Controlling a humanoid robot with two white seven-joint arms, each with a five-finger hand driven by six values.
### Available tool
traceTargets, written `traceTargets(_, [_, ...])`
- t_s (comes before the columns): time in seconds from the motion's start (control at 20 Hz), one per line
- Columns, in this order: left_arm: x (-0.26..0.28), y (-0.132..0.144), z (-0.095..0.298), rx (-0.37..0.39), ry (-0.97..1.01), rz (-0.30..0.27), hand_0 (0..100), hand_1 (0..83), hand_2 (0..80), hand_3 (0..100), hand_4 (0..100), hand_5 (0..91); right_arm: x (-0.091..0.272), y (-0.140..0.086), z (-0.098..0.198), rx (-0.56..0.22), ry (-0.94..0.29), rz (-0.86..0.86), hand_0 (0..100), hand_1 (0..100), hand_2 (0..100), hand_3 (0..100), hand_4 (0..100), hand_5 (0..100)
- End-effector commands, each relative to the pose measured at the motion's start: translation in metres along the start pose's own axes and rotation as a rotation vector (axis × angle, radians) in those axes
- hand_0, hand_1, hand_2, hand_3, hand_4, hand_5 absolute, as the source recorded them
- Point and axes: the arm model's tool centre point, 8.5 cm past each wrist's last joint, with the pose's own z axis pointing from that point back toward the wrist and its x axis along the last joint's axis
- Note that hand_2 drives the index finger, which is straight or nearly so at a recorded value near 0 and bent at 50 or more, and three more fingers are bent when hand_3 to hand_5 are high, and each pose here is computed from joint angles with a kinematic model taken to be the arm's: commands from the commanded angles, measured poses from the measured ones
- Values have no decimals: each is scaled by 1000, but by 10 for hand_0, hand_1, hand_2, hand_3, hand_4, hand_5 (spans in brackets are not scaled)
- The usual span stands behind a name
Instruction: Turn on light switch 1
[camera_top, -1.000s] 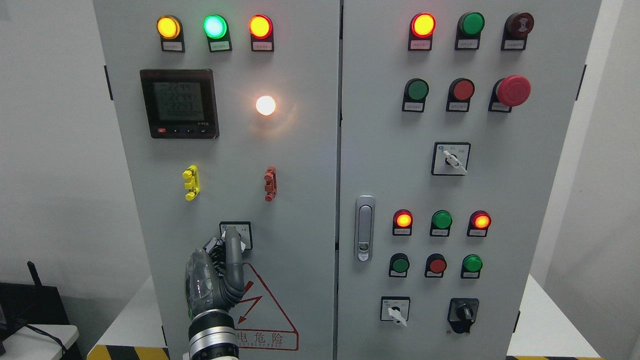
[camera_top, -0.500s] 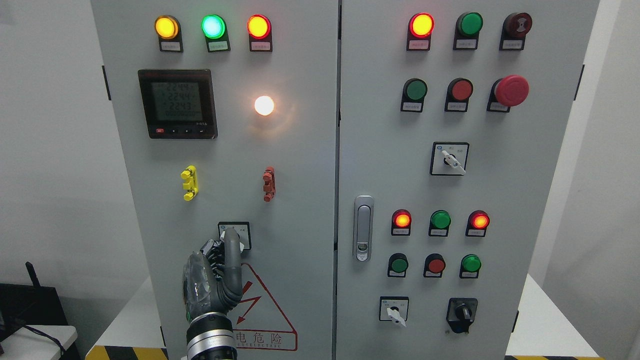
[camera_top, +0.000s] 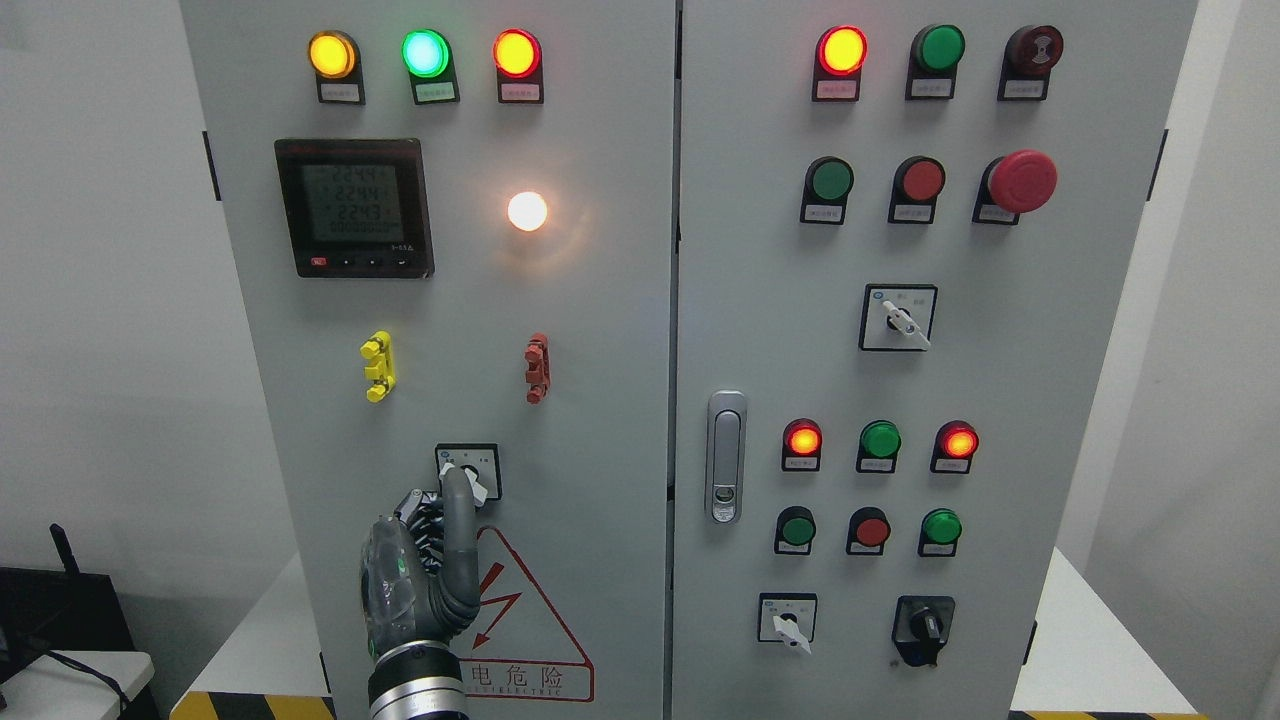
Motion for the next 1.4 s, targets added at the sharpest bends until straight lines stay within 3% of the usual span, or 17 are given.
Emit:
traceTargets(0.0, [-16, 10, 8, 12, 8, 24, 244, 41, 575, 869, 916, 868, 0, 0, 0, -3, -1, -18, 120, 389, 0, 0, 0, 0])
traceTargets(0.15, [-35, 19, 20, 14, 7, 62, 238, 45, 585, 878, 921, 869, 0, 0, 0, -3, -1, -18, 120, 389, 0, 0, 0, 0])
traceTargets(0.3, [-57, 34, 35, -28, -33, 187, 222, 62, 605, 896, 932, 870, 0, 0, 0, -2, -1, -18, 120, 389, 0, 0, 0, 0])
traceTargets(0.4, [-86, 56, 49, -57, -54, 200, 194, 76, 605, 902, 926, 863, 0, 0, 0, -3, -3, -18, 120, 389, 0, 0, 0, 0])
traceTargets(0.55, [-141, 101, 76, -59, -74, 148, 167, 62, 569, 859, 886, 816, 0, 0, 0, -3, -1, -17, 120, 389, 0, 0, 0, 0])
traceTargets(0.6, [-155, 115, 84, -51, -75, 127, 150, 48, 526, 822, 859, 753, 0, 0, 0, -3, -3, -18, 120, 389, 0, 0, 0, 0])
traceTargets(0.65, [-173, 135, 98, -33, -61, 96, 134, 38, 459, 760, 828, 627, 0, 0, 0, -3, -3, -17, 120, 389, 0, 0, 0, 0])
traceTargets(0.85, [-238, 212, 156, 77, 95, -5, 100, 0, 308, 610, 713, 487, 0, 0, 0, -2, -1, -18, 120, 389, 0, 0, 0, 0])
traceTargets(1.05, [-298, 273, 227, 194, 290, -36, 87, 0, 62, 378, 500, 316, 0, 0, 0, -2, -3, -18, 120, 389, 0, 0, 0, 0])
traceTargets(1.25, [-353, 309, 317, 326, 576, -44, 145, 0, 71, 386, 499, 312, 0, 0, 0, -3, -3, -18, 120, 389, 0, 0, 0, 0])
traceTargets(1.35, [-370, 315, 358, 354, 711, -51, 171, 0, 68, 389, 497, 308, 0, 0, 0, -3, -3, -17, 120, 389, 0, 0, 0, 0])
